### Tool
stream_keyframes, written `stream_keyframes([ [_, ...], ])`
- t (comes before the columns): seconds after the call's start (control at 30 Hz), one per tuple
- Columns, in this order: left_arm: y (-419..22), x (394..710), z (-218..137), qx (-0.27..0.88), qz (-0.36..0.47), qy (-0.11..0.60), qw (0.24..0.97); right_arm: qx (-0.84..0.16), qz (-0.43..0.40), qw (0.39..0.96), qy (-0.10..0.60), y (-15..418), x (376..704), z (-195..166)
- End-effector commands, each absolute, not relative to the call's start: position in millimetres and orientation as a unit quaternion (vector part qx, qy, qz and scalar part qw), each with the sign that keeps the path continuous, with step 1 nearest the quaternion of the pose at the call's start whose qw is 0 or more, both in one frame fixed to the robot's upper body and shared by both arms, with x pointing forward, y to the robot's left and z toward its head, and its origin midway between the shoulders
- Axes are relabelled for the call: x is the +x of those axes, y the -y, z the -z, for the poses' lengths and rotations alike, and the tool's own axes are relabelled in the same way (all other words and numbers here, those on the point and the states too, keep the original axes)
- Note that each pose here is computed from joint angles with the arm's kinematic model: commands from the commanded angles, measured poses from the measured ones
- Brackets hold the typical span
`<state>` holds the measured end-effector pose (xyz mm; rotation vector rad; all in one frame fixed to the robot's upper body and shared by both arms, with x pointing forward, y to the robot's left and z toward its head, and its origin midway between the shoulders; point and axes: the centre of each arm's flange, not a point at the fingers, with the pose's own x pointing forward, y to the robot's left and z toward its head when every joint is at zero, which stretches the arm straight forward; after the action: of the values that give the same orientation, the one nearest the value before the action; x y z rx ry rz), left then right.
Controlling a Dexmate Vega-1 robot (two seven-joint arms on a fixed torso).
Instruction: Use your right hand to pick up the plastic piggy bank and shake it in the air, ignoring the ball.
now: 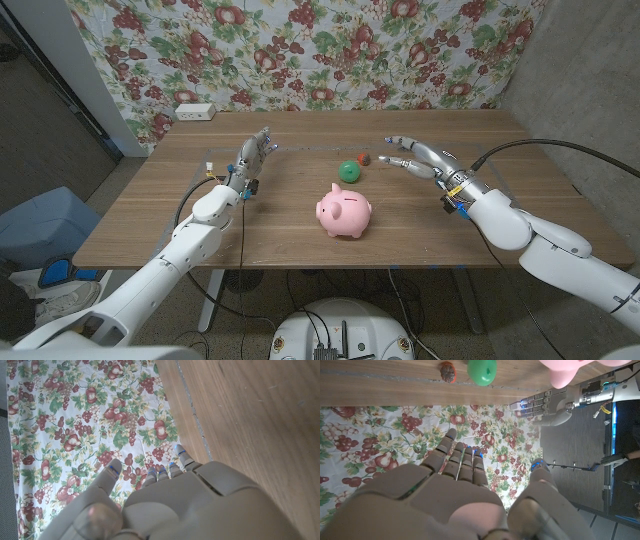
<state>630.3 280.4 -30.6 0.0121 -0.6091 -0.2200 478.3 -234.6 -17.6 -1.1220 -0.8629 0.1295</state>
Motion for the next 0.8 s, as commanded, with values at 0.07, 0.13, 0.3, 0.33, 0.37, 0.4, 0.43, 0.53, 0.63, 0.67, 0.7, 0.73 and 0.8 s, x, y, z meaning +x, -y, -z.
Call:
stream_keyframes([
  [0.07, -281, 627, 31, 0.007, 0.110, 0.301, 0.947, -0.550, -0.060, 0.737, 0.389, 226, 474, 23],
  [0.13, -281, 627, 32, 0.007, 0.110, 0.301, 0.947, -0.553, -0.060, 0.735, 0.388, 225, 473, 23],
  [0.3, -281, 627, 32, 0.006, 0.111, 0.302, 0.947, -0.563, -0.063, 0.731, 0.381, 223, 472, 24],
  [0.33, -281, 627, 32, 0.006, 0.111, 0.302, 0.947, -0.565, -0.063, 0.730, 0.379, 222, 471, 24],
  [0.37, -281, 627, 33, 0.006, 0.111, 0.302, 0.947, -0.567, -0.064, 0.730, 0.378, 222, 471, 24],
  [0.4, -281, 627, 33, 0.006, 0.112, 0.302, 0.947, -0.568, -0.064, 0.729, 0.376, 221, 471, 24],
  [0.43, -281, 626, 33, 0.005, 0.112, 0.302, 0.947, -0.572, -0.066, 0.727, 0.374, 220, 471, 25],
  [0.53, -281, 626, 34, 0.004, 0.114, 0.302, 0.946, -0.577, -0.070, 0.724, 0.372, 219, 470, 25],
  [0.63, -281, 626, 34, 0.003, 0.114, 0.303, 0.946, -0.581, -0.073, 0.722, 0.370, 217, 470, 25],
  [0.67, -281, 626, 34, 0.003, 0.114, 0.303, 0.946, -0.583, -0.073, 0.720, 0.369, 217, 470, 25],
  [0.7, -282, 625, 34, 0.004, 0.114, 0.303, 0.946, -0.585, -0.073, 0.718, 0.369, 216, 470, 25],
  [0.73, -282, 625, 34, 0.004, 0.114, 0.303, 0.946, -0.586, -0.074, 0.718, 0.369, 216, 470, 25],
  [0.8, -282, 625, 34, 0.004, 0.114, 0.304, 0.946, -0.589, -0.077, 0.716, 0.367, 215, 470, 25],
])
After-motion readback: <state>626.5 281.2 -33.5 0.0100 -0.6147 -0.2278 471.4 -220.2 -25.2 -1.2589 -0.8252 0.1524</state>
